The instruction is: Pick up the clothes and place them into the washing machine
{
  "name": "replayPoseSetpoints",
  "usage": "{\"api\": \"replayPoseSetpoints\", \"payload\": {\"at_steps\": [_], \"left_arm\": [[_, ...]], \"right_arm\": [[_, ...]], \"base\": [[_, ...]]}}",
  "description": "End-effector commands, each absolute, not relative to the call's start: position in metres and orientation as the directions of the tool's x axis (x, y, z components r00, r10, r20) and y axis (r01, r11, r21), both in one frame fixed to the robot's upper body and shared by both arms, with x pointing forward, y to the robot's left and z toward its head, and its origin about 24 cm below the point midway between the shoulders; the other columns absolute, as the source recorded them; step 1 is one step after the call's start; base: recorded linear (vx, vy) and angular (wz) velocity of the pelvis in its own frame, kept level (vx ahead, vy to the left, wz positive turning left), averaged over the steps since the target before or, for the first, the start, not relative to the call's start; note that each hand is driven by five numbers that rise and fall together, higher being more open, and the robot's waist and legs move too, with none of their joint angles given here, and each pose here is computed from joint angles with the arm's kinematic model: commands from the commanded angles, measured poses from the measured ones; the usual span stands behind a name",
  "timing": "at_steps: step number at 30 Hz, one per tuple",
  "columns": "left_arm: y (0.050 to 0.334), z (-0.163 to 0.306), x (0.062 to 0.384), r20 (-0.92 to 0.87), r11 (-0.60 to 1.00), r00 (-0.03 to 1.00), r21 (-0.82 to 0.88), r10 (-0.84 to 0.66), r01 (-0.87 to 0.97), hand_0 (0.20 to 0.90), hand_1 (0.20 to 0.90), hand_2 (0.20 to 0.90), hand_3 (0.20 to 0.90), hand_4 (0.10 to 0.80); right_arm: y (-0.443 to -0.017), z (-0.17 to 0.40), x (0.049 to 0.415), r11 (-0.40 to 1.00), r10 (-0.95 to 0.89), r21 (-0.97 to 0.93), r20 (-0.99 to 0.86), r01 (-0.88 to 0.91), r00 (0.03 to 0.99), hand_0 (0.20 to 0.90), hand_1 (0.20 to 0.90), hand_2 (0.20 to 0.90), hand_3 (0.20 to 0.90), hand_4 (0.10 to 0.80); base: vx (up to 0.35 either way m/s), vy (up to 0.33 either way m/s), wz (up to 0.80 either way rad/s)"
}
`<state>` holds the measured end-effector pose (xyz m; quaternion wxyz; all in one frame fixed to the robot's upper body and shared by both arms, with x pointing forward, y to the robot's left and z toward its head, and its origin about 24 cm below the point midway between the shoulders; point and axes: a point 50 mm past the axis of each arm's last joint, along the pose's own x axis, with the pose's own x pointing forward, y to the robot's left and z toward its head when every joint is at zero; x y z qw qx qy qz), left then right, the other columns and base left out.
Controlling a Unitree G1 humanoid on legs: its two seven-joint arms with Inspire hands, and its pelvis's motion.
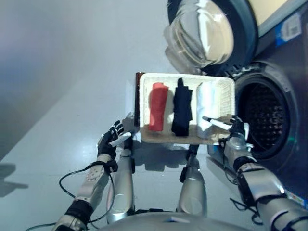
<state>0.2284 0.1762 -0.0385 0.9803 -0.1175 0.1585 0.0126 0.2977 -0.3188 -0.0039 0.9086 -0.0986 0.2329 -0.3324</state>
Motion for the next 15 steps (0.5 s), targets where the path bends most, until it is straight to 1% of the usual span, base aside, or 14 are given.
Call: {"api": "replayPoseSetpoints", "payload": {"at_steps": [1, 4, 8, 15], "left_arm": [[0.178, -0.021, 0.224, -0.207, 0.972, 0.977, -0.237, -0.045, -0.006, 0.9, 0.9, 0.9, 0.9, 0.8], [0.174, -0.023, 0.227, -0.214, 0.972, 0.976, -0.237, -0.047, -0.005, 0.9, 0.9, 0.9, 0.9, 0.8], [0.169, -0.024, 0.228, -0.217, 0.971, 0.974, -0.238, -0.062, 0.008, 0.9, 0.9, 0.9, 0.9, 0.8], [0.169, -0.029, 0.225, -0.237, 0.968, 0.97, -0.25, -0.056, -0.005, 0.9, 0.9, 0.9, 0.9, 0.8]], "right_arm": [[-0.348, 0.024, 0.299, 0.674, -0.734, -0.372, -0.249, 0.638, 0.632, 0.9, 0.9, 0.9, 0.9, 0.8], [-0.345, 0.024, 0.301, 0.678, -0.731, -0.364, -0.241, 0.639, 0.638, 0.9, 0.9, 0.9, 0.9, 0.8], [-0.346, 0.022, 0.299, 0.666, -0.744, -0.356, -0.252, 0.655, 0.619, 0.9, 0.9, 0.9, 0.9, 0.8], [-0.332, 0.002, 0.293, 0.678, -0.735, -0.356, -0.318, 0.643, 0.599, 0.9, 0.9, 0.9, 0.9, 0.8]], "base": [[0.006, 0.015, 0.04], [-0.003, 0.014, 0.14], [0.005, 0.013, 0.16], [0.022, 0.016, 0.17]]}}
